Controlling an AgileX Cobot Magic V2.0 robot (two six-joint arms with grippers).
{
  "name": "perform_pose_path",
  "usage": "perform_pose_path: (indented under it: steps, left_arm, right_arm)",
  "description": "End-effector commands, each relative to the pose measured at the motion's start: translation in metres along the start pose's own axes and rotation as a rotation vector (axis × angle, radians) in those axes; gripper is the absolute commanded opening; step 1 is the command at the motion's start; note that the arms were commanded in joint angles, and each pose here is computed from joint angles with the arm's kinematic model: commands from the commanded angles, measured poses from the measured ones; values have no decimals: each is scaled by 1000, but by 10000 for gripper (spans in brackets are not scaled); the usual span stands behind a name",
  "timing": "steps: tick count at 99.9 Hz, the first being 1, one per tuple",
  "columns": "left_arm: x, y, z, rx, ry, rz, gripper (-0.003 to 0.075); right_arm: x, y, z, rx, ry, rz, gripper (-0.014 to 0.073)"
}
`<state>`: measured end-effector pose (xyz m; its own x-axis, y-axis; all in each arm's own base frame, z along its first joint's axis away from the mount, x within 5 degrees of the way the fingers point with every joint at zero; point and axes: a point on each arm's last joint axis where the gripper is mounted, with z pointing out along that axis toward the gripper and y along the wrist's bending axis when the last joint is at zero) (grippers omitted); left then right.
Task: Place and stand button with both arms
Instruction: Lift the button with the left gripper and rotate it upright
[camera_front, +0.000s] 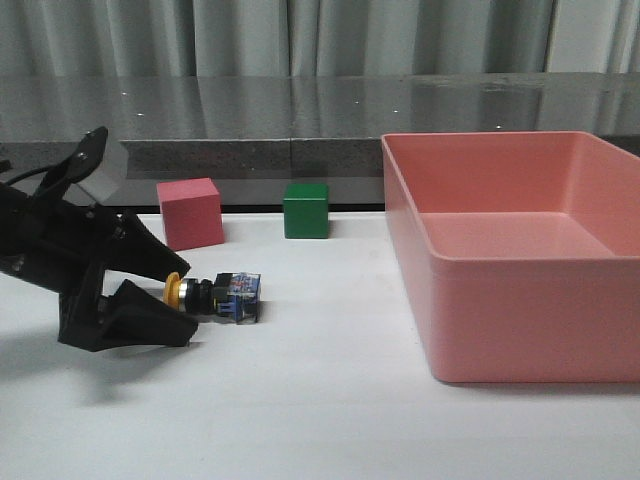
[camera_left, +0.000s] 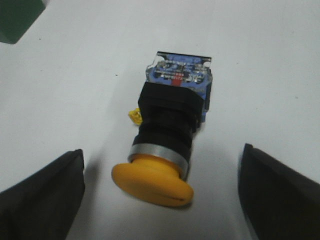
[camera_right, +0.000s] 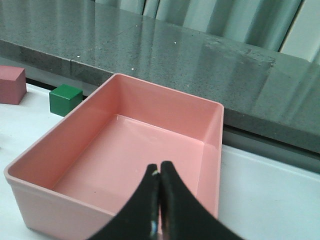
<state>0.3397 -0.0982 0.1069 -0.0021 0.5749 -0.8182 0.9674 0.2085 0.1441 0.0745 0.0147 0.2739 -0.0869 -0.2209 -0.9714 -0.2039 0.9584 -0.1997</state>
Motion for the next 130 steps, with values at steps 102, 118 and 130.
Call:
perform_pose_path:
  steps: [102,118,130]
  left_arm:
    - [-84,15,-65,12,-80,17,-8]
    - [-135,17,-100,2,195,19,-10]
    - [-170,18,-111,-28,409,27,-10]
  right_arm:
    - [-13,-5,-1,43,-86,10,-61]
    - [-13,-5,-1,43,-86,10,-61]
    - [-13,-5,-1,43,-86,10,-61]
